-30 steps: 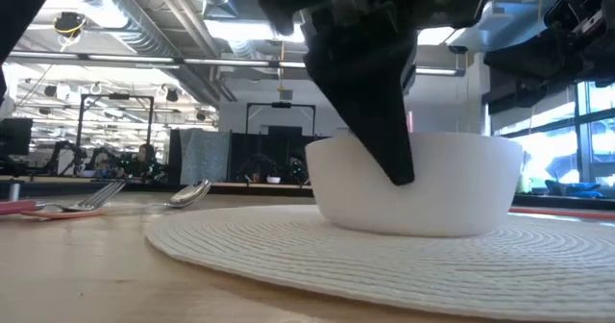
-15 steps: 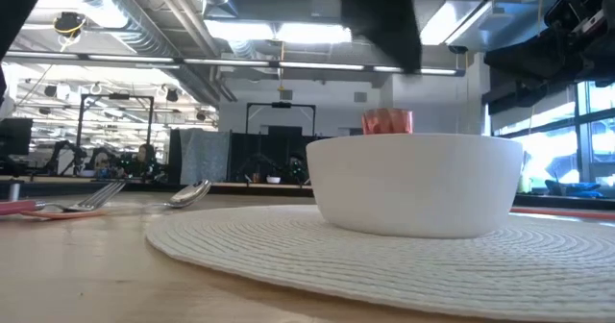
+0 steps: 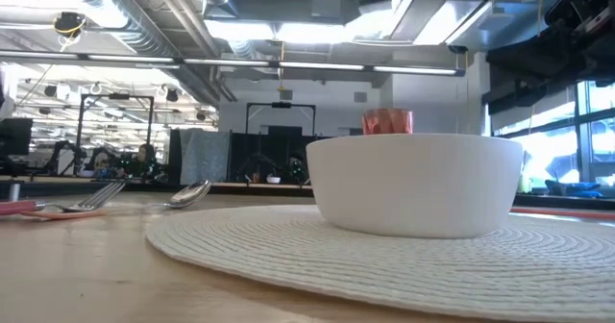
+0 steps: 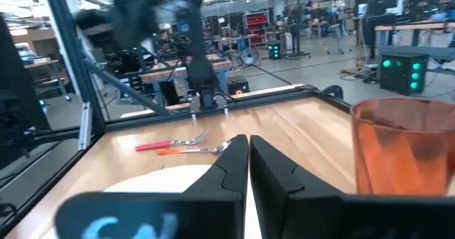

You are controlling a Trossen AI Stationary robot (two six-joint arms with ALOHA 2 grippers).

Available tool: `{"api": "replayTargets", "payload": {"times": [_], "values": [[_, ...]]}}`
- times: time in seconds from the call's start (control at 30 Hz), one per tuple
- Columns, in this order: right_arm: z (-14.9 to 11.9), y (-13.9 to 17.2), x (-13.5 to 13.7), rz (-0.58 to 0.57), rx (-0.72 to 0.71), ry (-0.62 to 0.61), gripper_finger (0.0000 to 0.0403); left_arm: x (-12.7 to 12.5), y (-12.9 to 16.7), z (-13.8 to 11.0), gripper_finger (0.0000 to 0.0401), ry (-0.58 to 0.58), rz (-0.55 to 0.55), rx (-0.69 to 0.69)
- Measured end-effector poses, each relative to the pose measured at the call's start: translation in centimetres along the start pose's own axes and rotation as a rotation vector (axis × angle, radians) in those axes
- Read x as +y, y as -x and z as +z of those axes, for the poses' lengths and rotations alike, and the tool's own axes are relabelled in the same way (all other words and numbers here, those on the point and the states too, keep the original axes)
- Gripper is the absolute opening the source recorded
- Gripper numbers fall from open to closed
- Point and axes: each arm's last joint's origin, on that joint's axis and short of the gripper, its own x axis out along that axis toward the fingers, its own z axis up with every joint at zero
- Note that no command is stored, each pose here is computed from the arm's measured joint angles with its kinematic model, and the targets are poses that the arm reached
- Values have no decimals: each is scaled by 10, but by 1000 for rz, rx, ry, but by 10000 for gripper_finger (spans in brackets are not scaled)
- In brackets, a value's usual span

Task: Pick & Place Utensil
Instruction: Put the brown cup on the white mat to the top right of the white bowl

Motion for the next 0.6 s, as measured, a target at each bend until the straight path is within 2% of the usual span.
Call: {"api": "replayTargets", "payload": {"times": [0.17, 0.27, 0.33, 0.5, 0.6], "values": [[-1, 0, 1, 21, 7, -1, 16, 19, 35, -84, 2, 174, 42, -288], [-1, 0, 1, 21, 8, 0, 16, 30, 50, -122, 1, 234, 90, -411], [-1, 0, 1, 21, 8, 0, 16, 33, 58, -139, 1, 241, 103, -454], [-1, 0, 1, 21, 8, 6, 16, 33, 73, -165, 1, 189, 128, -523], [-1, 0, 1, 20, 8, 30, 16, 32, 71, -183, 2, 192, 195, -549]]}}
